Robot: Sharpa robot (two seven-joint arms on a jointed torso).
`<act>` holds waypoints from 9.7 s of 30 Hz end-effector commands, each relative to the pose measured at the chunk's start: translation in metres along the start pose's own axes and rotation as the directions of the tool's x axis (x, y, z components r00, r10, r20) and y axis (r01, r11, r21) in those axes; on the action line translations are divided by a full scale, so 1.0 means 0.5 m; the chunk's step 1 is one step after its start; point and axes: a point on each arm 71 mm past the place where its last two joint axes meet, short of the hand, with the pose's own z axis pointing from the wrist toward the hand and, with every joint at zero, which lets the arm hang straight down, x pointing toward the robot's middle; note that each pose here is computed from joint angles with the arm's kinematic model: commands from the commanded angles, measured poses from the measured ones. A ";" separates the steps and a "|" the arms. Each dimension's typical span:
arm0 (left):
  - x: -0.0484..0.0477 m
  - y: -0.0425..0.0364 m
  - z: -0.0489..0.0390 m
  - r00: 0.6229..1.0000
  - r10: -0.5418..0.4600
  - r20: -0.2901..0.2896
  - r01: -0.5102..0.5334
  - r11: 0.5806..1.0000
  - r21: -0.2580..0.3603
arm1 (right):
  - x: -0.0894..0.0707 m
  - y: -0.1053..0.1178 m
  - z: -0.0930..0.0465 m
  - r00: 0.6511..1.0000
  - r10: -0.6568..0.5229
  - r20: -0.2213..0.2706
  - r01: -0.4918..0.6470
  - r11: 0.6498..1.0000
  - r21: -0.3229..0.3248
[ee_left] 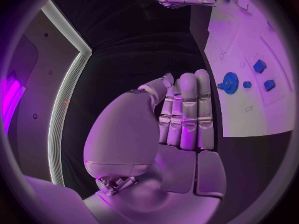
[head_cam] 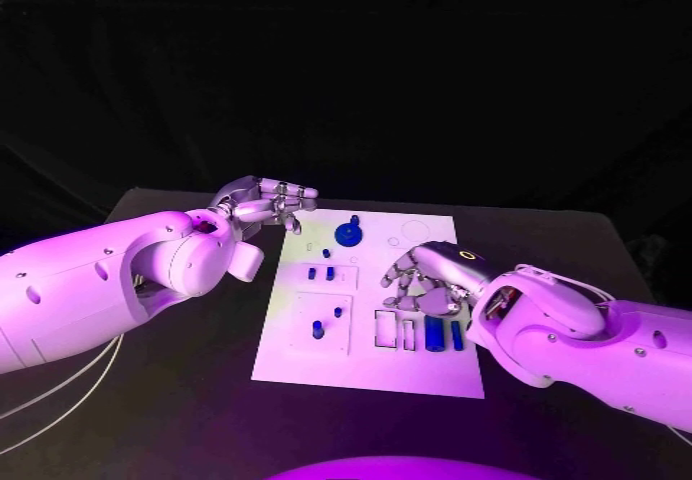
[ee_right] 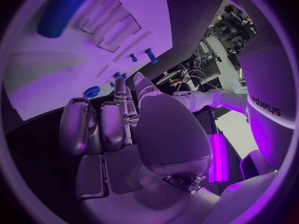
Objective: Assemble the parts on the task board
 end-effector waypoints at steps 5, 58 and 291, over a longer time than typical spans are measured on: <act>-0.003 0.000 -0.005 1.000 -0.004 -0.006 0.004 1.000 0.000 | -0.019 -0.073 -0.071 0.995 0.101 -0.023 -0.093 0.969 0.228; -0.001 0.003 -0.010 1.000 -0.005 -0.017 0.005 1.000 -0.004 | 0.117 -0.096 -0.072 0.984 0.029 -0.178 0.046 0.914 0.404; -0.009 0.010 -0.017 0.999 -0.008 -0.035 0.007 1.000 -0.012 | 0.100 -0.113 -0.120 0.953 -0.176 -0.247 0.266 0.875 0.404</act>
